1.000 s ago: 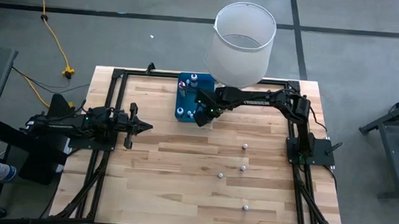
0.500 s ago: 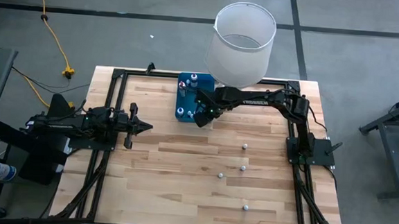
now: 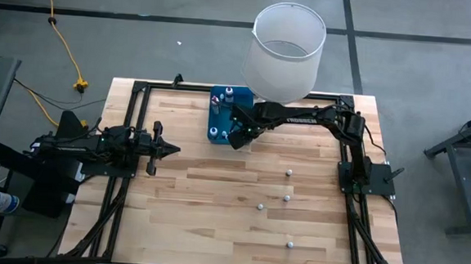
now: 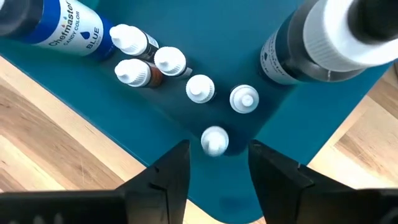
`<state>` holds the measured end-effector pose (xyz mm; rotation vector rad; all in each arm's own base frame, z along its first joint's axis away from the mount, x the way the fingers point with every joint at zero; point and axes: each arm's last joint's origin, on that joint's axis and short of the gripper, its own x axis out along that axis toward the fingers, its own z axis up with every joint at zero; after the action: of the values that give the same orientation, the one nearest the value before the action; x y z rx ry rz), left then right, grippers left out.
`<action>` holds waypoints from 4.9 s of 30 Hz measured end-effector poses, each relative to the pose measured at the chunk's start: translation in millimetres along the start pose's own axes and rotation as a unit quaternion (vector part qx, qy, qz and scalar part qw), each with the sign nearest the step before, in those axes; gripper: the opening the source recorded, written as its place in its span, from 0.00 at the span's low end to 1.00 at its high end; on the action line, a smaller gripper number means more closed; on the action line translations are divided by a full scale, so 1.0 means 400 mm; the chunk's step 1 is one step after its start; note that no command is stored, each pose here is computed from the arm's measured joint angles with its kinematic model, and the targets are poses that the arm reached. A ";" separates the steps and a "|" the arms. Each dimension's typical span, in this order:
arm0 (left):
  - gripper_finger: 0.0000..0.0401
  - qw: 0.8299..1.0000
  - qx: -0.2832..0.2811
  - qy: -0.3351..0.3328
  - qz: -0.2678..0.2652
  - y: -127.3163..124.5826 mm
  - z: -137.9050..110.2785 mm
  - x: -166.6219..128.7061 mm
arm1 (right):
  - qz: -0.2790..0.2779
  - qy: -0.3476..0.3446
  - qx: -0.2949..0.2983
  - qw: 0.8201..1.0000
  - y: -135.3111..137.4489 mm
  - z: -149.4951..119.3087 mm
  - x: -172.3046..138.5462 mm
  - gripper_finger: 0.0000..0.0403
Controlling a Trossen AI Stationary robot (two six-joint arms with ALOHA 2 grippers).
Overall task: Pick & Place food coloring
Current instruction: Put the top small black food coloring bottle on the top into the blue bin
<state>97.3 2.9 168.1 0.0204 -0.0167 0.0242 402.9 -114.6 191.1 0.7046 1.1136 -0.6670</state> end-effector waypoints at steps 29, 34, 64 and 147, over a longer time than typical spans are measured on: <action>0.00 1.000 0.000 0.000 0.000 0.000 0.000 0.000 | 0.036 0.024 -0.072 0.996 0.111 -0.057 -0.182 0.37; 0.00 1.000 0.000 0.000 0.000 0.000 0.000 0.000 | 0.037 0.043 -0.124 0.991 0.127 -0.141 -0.235 0.38; 0.00 1.000 0.000 0.000 0.000 0.000 0.000 0.000 | -0.017 0.119 -0.123 0.985 -0.108 -0.465 -0.189 0.39; 0.00 1.000 0.000 0.000 0.000 0.000 0.000 0.000 | 0.104 0.038 -0.233 0.966 0.068 -0.289 -0.262 0.14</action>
<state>97.3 2.9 168.1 0.0207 -0.0167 0.0246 328.5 5.5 262.6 0.4342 1.1908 -0.1853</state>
